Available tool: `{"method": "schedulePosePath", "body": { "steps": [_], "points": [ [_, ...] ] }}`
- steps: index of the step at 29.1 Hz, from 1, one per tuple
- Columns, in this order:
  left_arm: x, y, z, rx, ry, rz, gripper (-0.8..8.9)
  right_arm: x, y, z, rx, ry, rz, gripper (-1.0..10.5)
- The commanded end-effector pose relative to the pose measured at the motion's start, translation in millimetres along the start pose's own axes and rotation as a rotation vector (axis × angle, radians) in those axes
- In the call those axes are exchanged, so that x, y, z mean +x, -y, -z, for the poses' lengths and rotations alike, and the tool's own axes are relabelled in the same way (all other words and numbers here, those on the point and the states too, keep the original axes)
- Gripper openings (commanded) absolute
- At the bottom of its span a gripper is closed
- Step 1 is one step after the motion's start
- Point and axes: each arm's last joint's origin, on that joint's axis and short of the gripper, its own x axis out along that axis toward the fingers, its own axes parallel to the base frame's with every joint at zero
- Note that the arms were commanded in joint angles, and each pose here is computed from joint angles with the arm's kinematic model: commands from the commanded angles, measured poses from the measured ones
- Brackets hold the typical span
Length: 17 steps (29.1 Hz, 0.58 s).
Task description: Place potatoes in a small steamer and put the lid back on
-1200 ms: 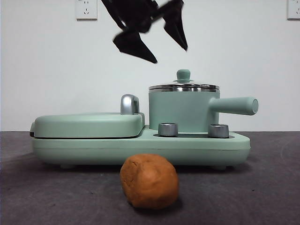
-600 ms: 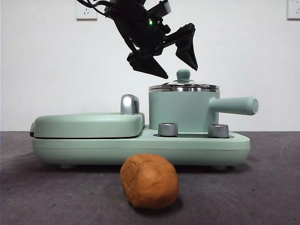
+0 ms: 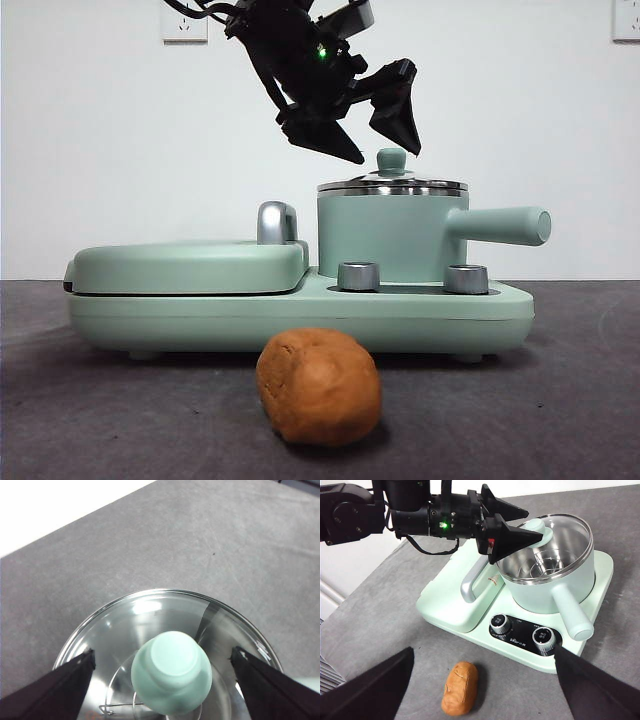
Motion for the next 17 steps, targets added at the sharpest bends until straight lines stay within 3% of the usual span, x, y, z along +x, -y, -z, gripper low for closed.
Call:
{"method": "schedulePosePath", "body": {
  "steps": [1, 13, 17],
  "points": [
    [8, 8, -4, 0.081, 0.015, 0.013, 4.24, -2, -2, -5, -0.026, 0.015, -0.003, 4.5],
    [16, 13, 1, 0.089, 0.007, 0.025, 4.22, -2, -2, -5, -0.026, 0.015, -0.003, 4.5],
    [19, 13, 4, 0.087, -0.004, 0.026, 3.61, -2, -2, -5, -0.025, 0.015, -0.003, 4.5]
  ]
}}
